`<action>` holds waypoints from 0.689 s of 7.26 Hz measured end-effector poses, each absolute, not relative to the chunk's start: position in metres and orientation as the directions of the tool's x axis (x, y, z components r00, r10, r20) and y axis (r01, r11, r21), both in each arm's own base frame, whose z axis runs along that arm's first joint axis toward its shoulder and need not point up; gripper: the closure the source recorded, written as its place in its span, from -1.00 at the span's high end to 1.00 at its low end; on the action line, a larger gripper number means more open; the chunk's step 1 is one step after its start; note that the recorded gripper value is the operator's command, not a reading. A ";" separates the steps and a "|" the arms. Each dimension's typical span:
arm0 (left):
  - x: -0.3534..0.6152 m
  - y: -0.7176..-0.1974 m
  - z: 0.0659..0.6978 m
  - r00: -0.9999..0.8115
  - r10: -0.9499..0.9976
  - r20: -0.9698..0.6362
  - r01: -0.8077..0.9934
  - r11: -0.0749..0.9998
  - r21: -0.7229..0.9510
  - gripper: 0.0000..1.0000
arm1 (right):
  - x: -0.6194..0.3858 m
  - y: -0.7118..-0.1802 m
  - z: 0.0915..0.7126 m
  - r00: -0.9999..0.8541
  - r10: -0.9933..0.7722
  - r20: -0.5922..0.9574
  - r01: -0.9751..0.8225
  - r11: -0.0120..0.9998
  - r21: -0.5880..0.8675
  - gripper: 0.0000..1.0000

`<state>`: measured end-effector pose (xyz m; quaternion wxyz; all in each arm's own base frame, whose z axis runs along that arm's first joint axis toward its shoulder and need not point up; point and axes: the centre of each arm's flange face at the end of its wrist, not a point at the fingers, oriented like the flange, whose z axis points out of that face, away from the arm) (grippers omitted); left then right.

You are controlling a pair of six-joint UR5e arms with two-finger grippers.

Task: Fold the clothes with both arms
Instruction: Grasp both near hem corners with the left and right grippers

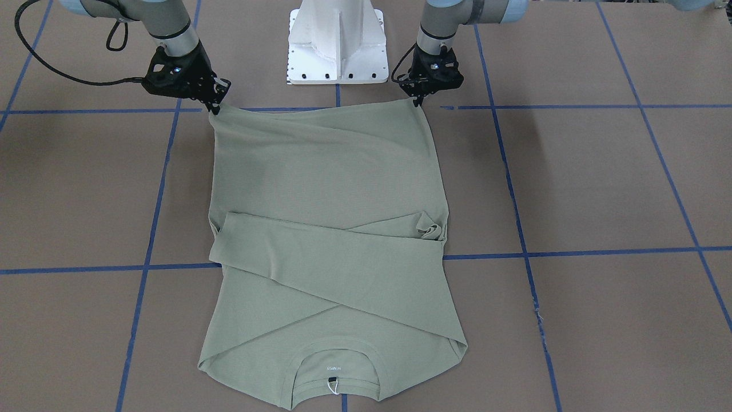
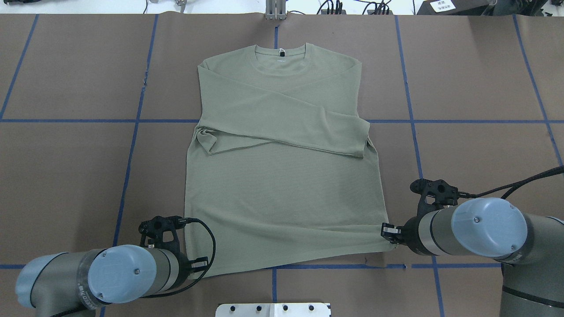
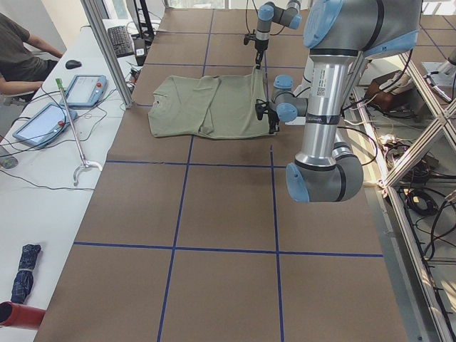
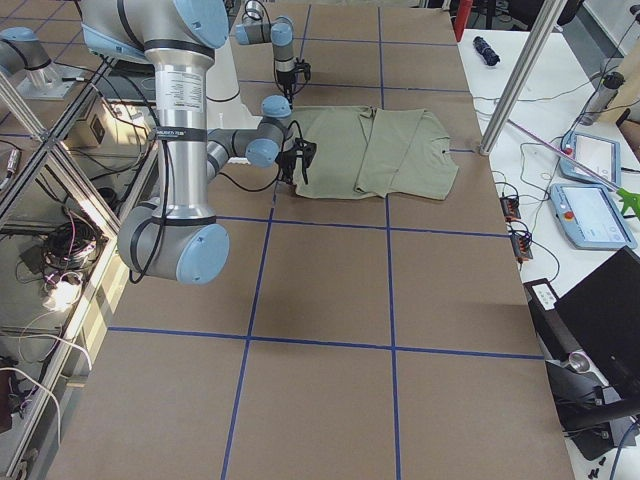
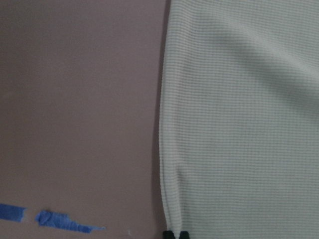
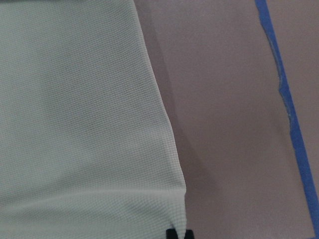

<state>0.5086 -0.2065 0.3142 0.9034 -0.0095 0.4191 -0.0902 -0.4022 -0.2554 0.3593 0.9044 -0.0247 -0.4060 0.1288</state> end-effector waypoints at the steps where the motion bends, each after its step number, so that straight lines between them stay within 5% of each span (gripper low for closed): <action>1: 0.496 -0.205 0.300 0.624 -0.170 -0.763 0.152 0.984 -0.094 -1.00 | -0.398 -0.253 0.358 0.636 0.252 0.730 -0.209 0.966 -0.152 -1.00; 5: 0.439 -0.190 0.243 0.600 -0.155 -0.785 0.105 0.988 -0.115 -1.00 | -0.354 -0.228 0.336 0.614 0.243 0.751 -0.126 0.970 -0.210 -1.00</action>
